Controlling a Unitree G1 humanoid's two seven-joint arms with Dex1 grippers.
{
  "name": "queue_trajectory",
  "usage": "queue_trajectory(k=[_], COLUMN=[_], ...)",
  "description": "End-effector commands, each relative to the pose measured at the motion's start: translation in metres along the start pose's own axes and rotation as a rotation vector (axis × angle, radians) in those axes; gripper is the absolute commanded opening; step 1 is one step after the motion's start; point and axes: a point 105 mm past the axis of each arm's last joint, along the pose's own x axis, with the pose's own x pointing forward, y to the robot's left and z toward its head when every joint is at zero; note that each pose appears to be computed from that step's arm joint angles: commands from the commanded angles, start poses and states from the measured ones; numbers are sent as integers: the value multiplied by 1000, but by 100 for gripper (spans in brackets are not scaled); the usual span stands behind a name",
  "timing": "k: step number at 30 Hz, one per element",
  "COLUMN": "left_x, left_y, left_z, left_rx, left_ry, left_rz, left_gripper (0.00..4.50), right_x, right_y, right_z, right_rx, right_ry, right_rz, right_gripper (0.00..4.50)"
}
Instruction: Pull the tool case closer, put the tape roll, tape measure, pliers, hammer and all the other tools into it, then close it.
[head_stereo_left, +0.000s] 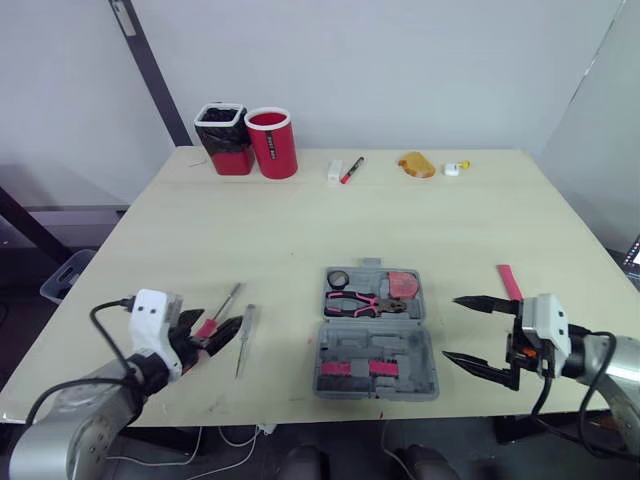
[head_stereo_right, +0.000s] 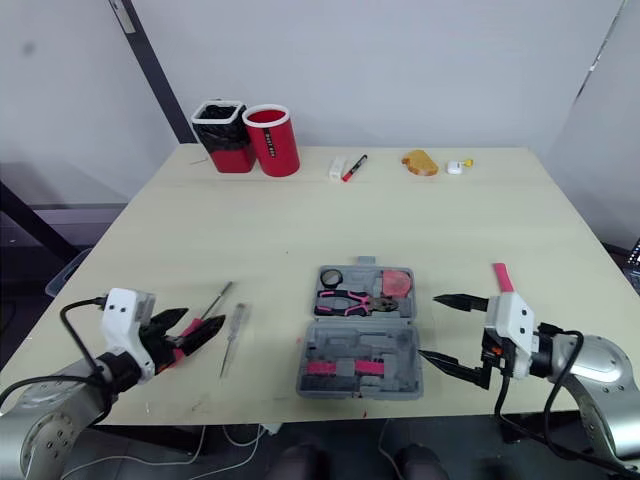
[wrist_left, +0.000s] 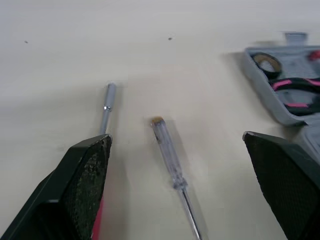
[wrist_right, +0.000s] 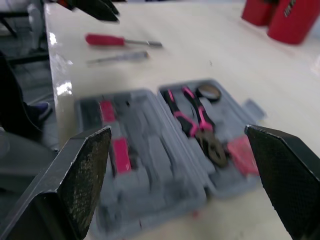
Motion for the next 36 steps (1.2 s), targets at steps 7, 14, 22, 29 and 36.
queue_trajectory(k=[7,14,22,29,36], left_x=[29,41,50,52,40], left_y=[-14,-17,-22,-32,-47], left_z=[-10,-33,-47,-49,-39], left_rx=[-29,-36,-61,-60,-20], left_ry=[155,218,247,242,225], left_rz=[196,237,246,198,115], left_gripper=[448,448,408,133,0], right_x=[12,14,12,11,7], right_y=[-2,-7,-6,-6,-6], right_z=[21,27,32,33,29], right_rx=[37,25,23,23,28], right_ry=[-69,-63,-61,-53,-38], right_rz=[102,92,91,90,84], right_gripper=[450,450,450,450,450])
